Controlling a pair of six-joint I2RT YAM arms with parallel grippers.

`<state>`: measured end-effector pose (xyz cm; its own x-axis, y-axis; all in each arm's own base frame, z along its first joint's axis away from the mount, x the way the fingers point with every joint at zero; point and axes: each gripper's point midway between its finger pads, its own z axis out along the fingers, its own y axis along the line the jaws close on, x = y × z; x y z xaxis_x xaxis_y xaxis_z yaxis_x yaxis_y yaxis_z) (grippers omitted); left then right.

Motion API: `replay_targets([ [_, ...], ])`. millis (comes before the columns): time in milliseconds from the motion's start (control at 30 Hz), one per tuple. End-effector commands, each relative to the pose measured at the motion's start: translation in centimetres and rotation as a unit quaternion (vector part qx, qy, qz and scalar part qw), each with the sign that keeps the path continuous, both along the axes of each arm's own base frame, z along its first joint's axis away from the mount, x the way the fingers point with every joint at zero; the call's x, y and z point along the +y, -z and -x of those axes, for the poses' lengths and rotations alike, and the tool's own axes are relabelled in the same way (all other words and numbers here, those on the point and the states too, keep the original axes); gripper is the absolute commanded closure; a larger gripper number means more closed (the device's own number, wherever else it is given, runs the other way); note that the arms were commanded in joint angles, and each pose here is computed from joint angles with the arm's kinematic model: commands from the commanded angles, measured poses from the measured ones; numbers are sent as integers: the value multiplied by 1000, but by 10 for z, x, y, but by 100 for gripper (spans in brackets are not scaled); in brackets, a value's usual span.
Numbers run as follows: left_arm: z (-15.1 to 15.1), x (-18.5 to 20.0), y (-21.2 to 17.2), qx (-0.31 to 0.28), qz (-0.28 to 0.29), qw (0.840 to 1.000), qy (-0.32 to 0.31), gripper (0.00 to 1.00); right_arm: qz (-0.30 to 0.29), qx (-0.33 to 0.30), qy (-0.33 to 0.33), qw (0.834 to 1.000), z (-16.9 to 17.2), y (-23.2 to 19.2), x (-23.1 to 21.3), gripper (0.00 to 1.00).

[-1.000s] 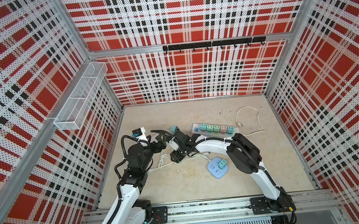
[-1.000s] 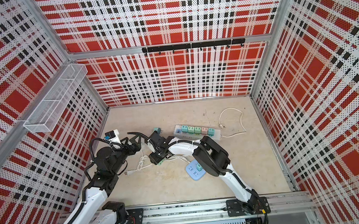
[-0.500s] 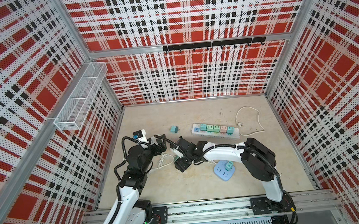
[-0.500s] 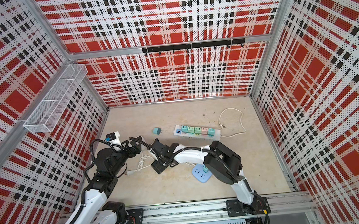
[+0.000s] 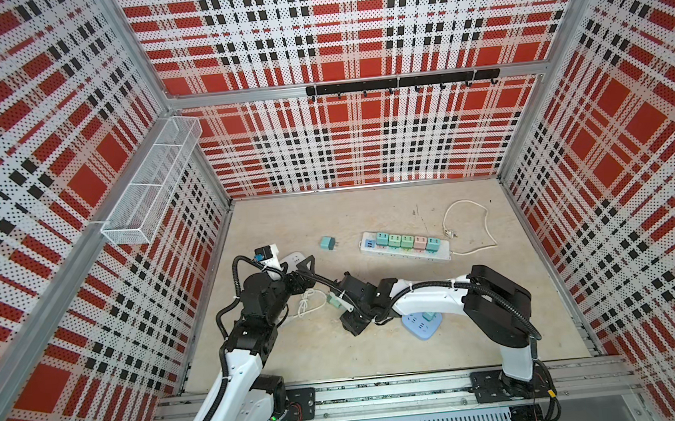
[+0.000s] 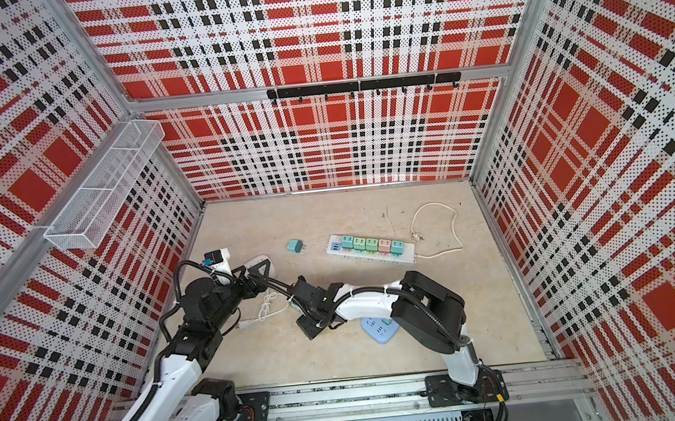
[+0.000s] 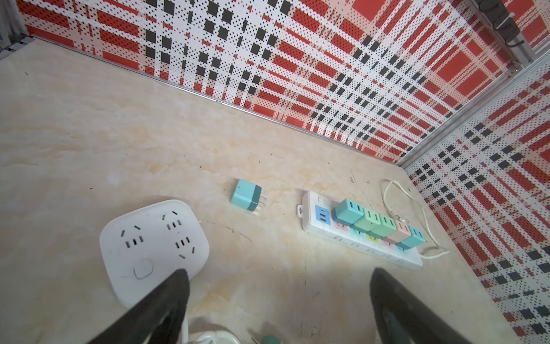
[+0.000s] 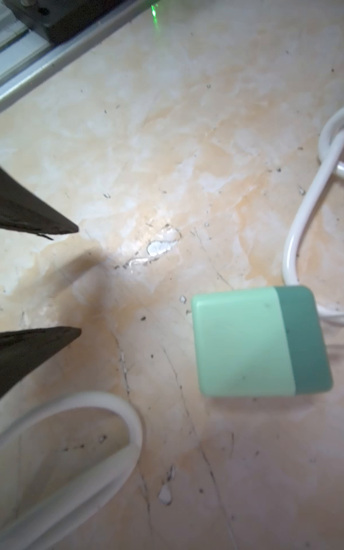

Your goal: Insert the plug

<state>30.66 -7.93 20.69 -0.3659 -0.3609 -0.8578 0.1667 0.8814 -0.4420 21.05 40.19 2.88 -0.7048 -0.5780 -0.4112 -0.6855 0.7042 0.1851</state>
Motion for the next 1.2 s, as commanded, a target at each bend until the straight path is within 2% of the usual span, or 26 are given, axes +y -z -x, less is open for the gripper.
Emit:
replay_targets([
  [0,-4,12,-11,-20,9,999,-31,4,26,1,63,998,-29,14,-31,54],
  [333,-5,15,-12,-22,11,999,-34,4,47,-24,135,989,-114,41,-72,57],
  [567,-4,21,-12,-22,12,999,-42,4,41,-33,184,982,-153,41,-109,57],
  [700,-4,23,-13,-23,13,999,-43,4,10,-40,171,984,-152,22,-93,54],
  [967,-2,24,-15,-26,19,999,-42,4,-32,-76,124,989,-126,-33,-27,49],
  [1167,1,25,-17,-30,22,998,-44,4,-45,-69,144,986,-139,-38,-5,56],
])
